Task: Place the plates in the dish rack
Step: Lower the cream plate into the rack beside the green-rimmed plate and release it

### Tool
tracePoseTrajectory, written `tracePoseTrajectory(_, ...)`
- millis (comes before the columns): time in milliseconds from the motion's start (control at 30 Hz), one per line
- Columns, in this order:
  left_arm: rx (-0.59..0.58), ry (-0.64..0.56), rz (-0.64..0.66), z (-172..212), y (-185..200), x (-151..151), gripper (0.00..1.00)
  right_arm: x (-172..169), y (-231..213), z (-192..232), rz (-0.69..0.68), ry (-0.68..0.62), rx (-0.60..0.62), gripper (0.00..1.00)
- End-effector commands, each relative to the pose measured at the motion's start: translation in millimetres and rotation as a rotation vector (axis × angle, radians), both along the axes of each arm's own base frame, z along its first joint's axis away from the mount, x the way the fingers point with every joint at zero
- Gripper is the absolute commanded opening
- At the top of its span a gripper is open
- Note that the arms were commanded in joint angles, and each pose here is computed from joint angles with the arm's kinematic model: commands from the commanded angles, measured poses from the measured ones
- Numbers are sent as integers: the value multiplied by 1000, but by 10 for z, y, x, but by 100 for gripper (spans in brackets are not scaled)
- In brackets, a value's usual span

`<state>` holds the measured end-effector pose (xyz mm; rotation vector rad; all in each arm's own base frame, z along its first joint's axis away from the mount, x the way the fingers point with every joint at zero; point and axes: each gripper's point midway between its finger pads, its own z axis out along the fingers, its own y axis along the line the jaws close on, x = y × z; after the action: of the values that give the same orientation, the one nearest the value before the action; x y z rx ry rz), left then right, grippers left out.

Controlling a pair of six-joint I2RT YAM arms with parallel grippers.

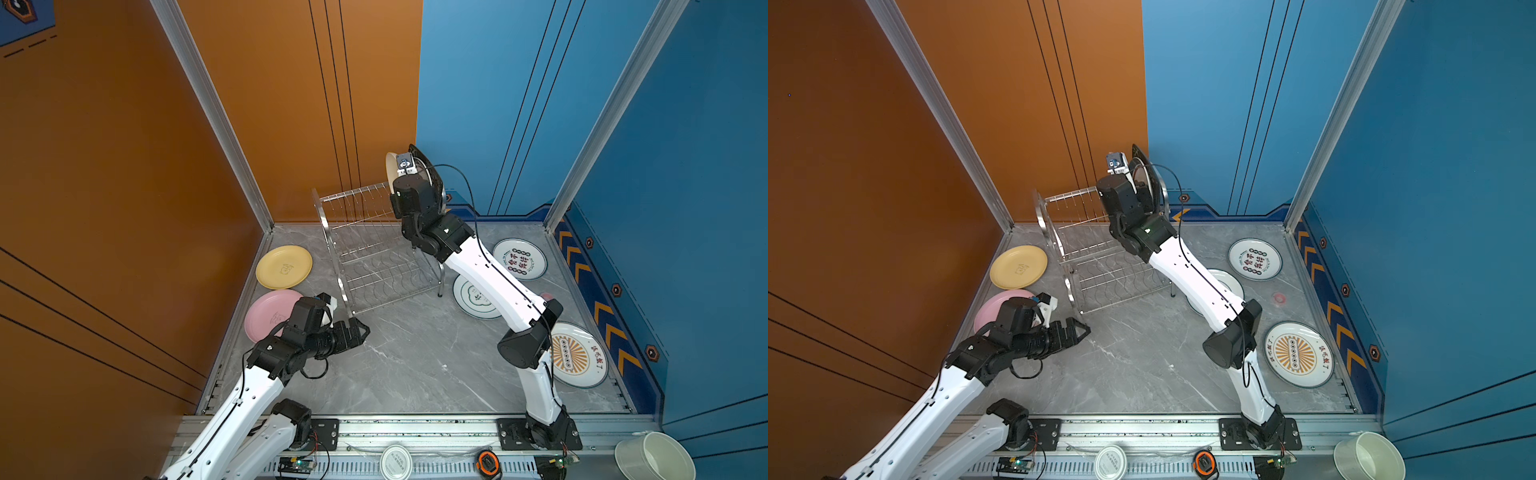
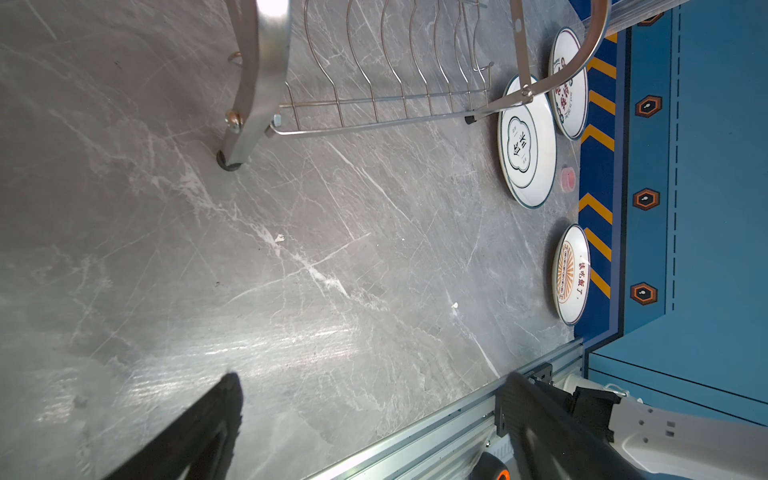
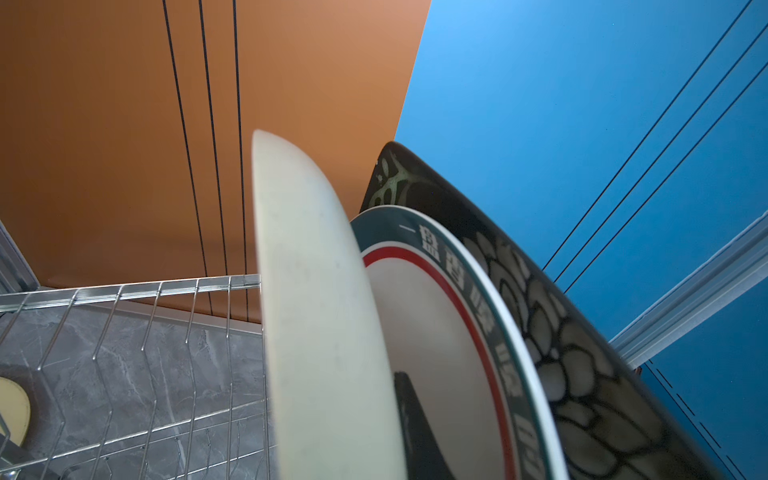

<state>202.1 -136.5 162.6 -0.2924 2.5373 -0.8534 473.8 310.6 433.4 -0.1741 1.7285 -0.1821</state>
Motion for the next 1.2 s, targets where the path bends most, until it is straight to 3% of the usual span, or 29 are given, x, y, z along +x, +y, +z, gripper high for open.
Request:
tracePoseTrajectory(0,4,12,-8,-36,21,-47,98,9,-39,-10,1,9,19,3)
tracePoseTrajectory(267,2,10,-7,-24,19,-48,98,22,-19,-229,12,55,-10,5)
tracePoseTrajectory(467,-1,8,-7,-14,15,-48,98,-78,-123,-120,9,48,2,10)
tracePoseTrajectory(867,-2,1,-7,2,24,-85,98,-212,-152,-24,26,42,6,39)
tracePoseTrajectory(1167,0,-8,-5,26,28,-104,98,-428,-180,203,50,15,24,50)
